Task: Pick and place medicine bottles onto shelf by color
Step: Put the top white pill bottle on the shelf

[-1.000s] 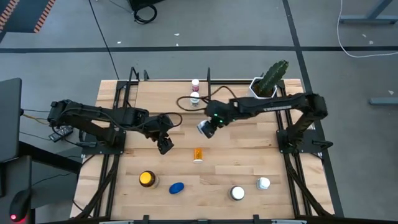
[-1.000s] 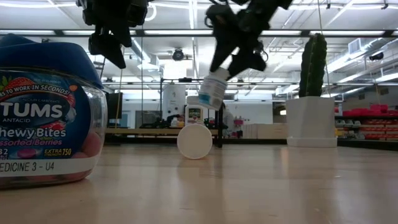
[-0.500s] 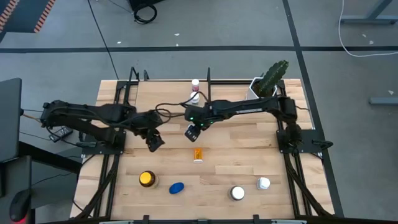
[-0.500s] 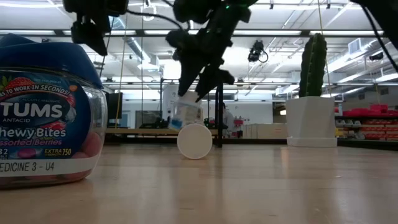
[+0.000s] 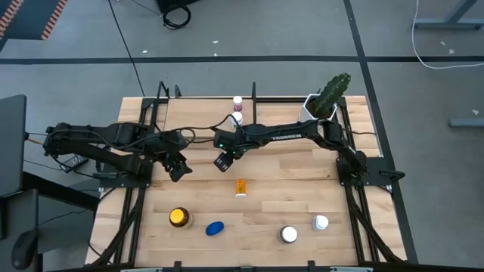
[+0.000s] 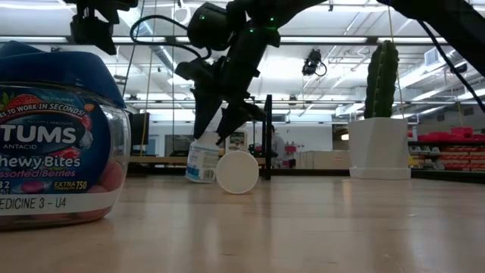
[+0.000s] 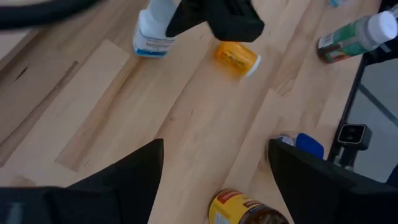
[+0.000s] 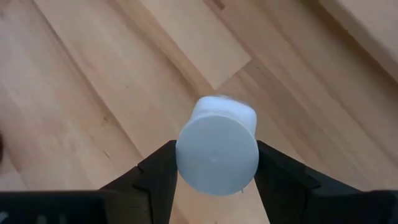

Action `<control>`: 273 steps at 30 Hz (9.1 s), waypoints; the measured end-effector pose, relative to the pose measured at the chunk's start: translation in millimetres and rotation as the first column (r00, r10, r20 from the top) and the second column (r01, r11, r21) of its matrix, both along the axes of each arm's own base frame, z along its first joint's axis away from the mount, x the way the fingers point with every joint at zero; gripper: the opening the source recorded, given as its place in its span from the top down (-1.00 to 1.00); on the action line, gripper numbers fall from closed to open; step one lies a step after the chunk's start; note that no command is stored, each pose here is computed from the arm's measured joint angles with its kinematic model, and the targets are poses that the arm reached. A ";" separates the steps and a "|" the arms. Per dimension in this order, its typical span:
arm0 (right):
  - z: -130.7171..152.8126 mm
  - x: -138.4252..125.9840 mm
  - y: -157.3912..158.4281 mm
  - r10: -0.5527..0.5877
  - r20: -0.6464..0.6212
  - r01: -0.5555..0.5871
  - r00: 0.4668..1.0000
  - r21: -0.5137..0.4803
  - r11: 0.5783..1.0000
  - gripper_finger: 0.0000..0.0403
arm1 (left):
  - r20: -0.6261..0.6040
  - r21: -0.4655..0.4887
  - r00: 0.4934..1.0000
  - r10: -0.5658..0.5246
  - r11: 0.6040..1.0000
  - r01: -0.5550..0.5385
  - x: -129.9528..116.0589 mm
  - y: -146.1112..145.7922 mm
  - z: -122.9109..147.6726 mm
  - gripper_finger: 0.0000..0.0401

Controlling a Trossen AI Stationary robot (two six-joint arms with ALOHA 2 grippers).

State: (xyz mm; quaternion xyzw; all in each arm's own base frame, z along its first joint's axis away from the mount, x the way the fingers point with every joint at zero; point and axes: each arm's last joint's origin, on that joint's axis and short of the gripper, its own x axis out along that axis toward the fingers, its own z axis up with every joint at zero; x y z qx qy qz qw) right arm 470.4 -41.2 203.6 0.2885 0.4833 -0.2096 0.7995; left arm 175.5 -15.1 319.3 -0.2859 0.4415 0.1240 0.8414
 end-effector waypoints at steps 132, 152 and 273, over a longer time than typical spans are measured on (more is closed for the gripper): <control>238.4 -200.2 37.1 -0.027 0.254 0.104 0.967 -0.294 0.950 -0.42 | -0.270 0.319 0.934 -0.234 0.893 0.316 130.2 57.7 -118.2 -0.50; 238.3 -200.1 37.1 -0.027 0.254 0.104 0.967 -0.294 0.950 -0.42 | -0.263 0.306 0.943 -0.205 0.909 0.283 130.0 58.1 -118.2 -0.51; 240.5 -197.4 36.6 -0.077 0.307 0.152 0.949 -0.229 0.962 -0.42 | -0.077 0.430 0.976 0.202 0.890 -0.151 93.9 239.2 -51.1 0.04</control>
